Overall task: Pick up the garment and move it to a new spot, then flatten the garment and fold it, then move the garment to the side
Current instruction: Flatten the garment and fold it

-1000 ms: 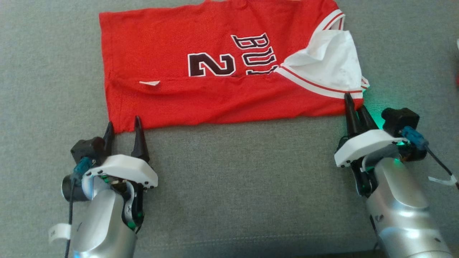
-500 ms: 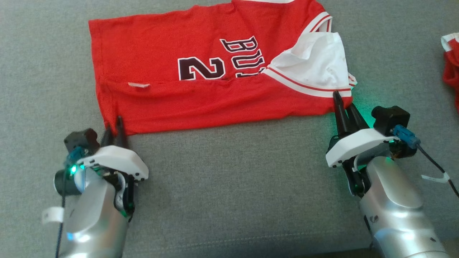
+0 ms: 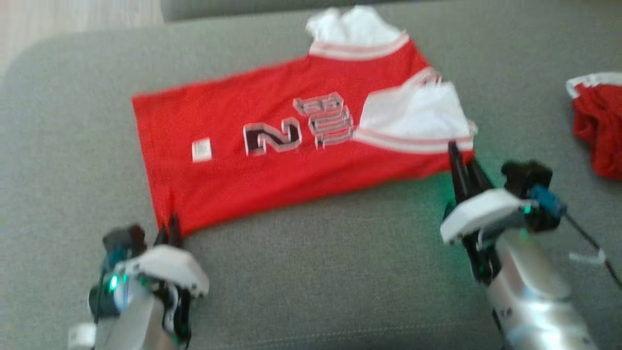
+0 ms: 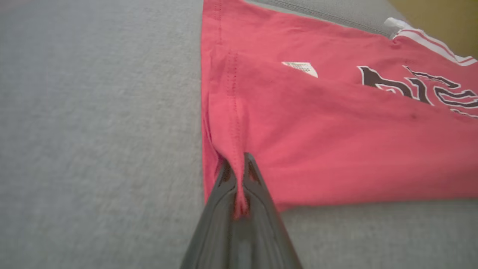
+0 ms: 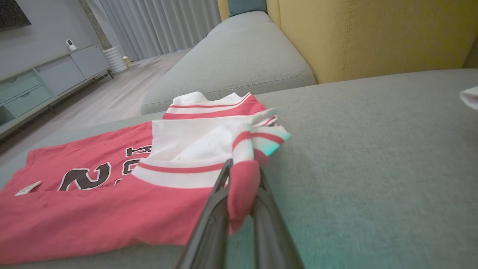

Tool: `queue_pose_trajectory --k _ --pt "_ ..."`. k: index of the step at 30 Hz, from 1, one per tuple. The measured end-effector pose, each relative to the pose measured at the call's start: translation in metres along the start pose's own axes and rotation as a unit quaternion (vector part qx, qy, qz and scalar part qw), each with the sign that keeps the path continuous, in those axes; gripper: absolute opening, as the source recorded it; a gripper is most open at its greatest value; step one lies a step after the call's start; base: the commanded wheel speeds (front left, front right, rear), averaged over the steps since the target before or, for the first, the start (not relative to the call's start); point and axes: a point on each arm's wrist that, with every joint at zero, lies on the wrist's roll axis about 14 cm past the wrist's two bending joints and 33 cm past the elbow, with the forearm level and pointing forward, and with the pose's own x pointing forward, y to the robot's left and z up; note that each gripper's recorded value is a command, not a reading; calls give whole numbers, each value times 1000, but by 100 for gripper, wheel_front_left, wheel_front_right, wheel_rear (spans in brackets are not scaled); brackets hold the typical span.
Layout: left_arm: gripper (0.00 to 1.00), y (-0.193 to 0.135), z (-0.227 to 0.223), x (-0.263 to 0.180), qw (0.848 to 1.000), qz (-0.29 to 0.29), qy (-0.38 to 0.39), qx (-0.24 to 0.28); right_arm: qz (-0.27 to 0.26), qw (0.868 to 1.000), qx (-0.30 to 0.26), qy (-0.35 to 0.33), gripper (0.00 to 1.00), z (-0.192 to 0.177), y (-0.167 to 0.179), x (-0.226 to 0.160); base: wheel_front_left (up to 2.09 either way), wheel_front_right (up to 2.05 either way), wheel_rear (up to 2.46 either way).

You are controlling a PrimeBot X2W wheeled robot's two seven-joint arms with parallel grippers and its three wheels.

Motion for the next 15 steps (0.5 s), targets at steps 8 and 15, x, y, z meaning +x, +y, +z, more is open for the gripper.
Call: queue_pose_trajectory --k 8,15 --pt "0 16 -20 -46 1000 18 5 -5 -13 998 32 44 0 -42 1 -54 0 0 0" --pt "100 13 -16 -45 1000 12 -3 1 -12 997 42 65 100 -55 1 -57 0 0 0"
